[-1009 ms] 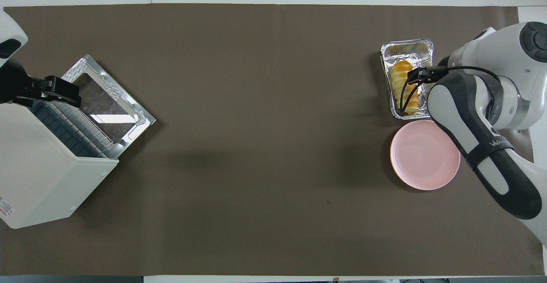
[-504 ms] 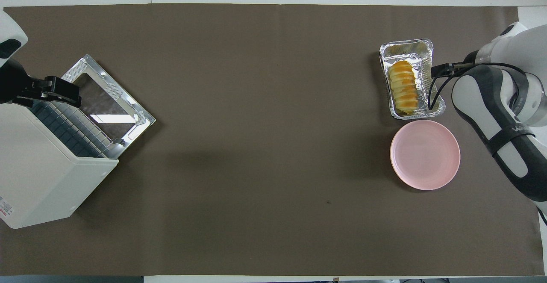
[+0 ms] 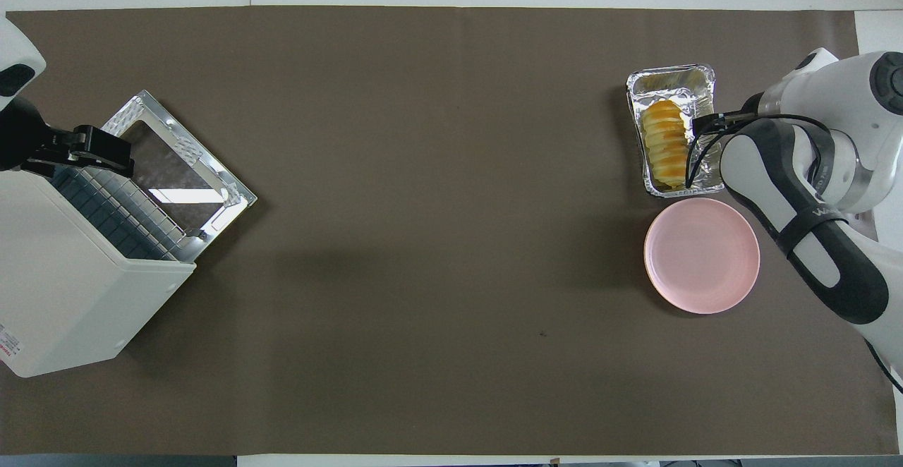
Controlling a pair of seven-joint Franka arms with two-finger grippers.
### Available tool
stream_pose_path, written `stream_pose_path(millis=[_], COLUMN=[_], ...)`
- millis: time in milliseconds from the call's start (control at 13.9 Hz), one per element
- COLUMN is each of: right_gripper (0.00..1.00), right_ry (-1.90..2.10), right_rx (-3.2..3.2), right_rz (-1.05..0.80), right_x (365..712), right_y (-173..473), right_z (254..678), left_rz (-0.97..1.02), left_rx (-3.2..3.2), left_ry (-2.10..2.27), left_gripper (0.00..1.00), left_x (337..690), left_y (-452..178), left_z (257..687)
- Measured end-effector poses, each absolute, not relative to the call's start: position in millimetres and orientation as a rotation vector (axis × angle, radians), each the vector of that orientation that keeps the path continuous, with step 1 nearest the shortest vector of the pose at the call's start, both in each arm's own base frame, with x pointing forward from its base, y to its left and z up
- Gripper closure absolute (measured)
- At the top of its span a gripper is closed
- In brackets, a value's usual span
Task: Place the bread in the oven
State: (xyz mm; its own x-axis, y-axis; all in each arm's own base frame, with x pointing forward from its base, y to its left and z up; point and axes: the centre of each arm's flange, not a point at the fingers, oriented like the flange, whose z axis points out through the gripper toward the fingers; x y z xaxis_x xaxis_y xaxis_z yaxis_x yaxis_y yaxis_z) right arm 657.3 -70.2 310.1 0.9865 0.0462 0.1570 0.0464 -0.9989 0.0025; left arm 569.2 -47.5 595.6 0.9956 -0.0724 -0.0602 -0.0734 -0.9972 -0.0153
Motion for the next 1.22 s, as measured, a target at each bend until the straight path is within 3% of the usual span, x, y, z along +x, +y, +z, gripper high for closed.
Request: stream_pose_path(millis=[216, 504, 865, 1225], right_gripper=[0.52, 0.96, 0.98, 0.98], right_ry=[-0.071, -0.072, -0.139, -0.175], right_rx=[-3.131, -3.13, -3.12, -3.066], right_rz=[-0.232, -0.244, -0.326, -0.351], right_x=[651, 651, 663, 676], right_y=[-70, -70, -43, 88], right_z=[298, 303, 339, 386], left_rz=[0.093, 0.093, 0.093, 0.093], left_rx=[-3.121, -3.121, -3.121, -3.121], left_ry=[0.114, 0.114, 0.114, 0.114], left_gripper=[0.0, 0.0, 0.0, 0.0], left_x=[569, 569, 569, 569], left_y=[-47, -47, -47, -47], left_z=[596, 596, 596, 596])
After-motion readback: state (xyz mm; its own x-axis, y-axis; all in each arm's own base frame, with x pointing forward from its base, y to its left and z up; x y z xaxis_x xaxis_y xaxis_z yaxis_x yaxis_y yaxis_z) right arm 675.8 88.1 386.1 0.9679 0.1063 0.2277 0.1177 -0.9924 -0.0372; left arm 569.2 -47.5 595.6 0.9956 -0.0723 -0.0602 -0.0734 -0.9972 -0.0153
